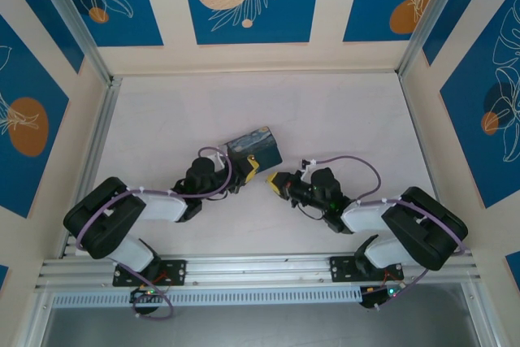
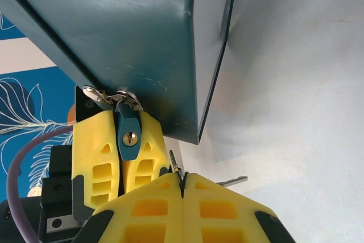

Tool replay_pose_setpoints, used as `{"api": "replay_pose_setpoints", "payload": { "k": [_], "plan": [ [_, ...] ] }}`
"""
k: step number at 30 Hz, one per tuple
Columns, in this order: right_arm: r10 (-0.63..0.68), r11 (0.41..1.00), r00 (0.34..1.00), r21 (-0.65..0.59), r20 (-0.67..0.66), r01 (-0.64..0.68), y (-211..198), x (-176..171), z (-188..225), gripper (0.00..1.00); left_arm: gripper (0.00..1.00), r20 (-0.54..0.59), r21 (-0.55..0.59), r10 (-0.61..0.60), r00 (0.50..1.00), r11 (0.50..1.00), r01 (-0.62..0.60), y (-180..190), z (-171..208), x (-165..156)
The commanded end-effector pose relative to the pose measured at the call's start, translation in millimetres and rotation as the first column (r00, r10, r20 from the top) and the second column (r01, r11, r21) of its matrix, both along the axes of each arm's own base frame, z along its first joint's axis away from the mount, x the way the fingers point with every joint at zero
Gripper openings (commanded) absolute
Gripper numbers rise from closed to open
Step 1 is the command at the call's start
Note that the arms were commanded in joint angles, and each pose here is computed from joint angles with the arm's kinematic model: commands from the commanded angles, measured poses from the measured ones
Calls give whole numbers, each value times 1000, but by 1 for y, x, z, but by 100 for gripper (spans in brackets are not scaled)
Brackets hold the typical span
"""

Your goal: Unlock a padlock with a key

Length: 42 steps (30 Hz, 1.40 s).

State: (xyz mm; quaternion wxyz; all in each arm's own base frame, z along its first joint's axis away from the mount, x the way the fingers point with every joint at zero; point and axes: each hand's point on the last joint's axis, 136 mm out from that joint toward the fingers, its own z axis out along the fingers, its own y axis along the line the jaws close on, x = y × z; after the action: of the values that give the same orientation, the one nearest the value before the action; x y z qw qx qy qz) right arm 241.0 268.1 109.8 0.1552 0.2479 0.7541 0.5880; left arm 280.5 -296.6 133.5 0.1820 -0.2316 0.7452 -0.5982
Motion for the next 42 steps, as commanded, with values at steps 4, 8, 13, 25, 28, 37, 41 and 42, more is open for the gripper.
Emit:
{"api": "replay_pose_setpoints", "payload": {
  "k": [4, 8, 13, 25, 28, 37, 41, 42],
  "plan": [
    [-32, 998, 998, 53, 58, 29, 8, 15, 24, 0, 0, 33, -39, 20, 999, 999, -18, 3, 13, 4],
    [-32, 998, 998, 53, 58, 29, 9, 16, 24, 0, 0, 34, -38, 18, 999, 999, -17, 3, 13, 3],
    [-37, 998, 998, 53, 60, 34, 8, 16, 24, 0, 0, 35, -36, 18, 999, 999, -17, 3, 13, 3],
    [-53, 998, 997, 33, 57, 51, 2, 16, 22, 0, 0, 34, -34, 20, 999, 999, -19, 4, 12, 3],
    [-58, 998, 996, 27, 62, 57, 0, 16, 23, 0, 0, 33, -31, 21, 999, 999, -20, 4, 11, 3],
    [-44, 999, 997, 27, 70, 42, 4, 19, 28, 0, 0, 34, -34, 19, 999, 999, -18, 3, 12, 4],
    [-41, 999, 996, 37, 78, 39, 6, 20, 31, 0, 0, 39, -36, 16, 999, 999, -15, 3, 15, 3],
    [-40, 999, 996, 39, 80, 37, 7, 21, 32, 0, 0, 40, -35, 16, 999, 999, -15, 3, 15, 3]
  ]
}}
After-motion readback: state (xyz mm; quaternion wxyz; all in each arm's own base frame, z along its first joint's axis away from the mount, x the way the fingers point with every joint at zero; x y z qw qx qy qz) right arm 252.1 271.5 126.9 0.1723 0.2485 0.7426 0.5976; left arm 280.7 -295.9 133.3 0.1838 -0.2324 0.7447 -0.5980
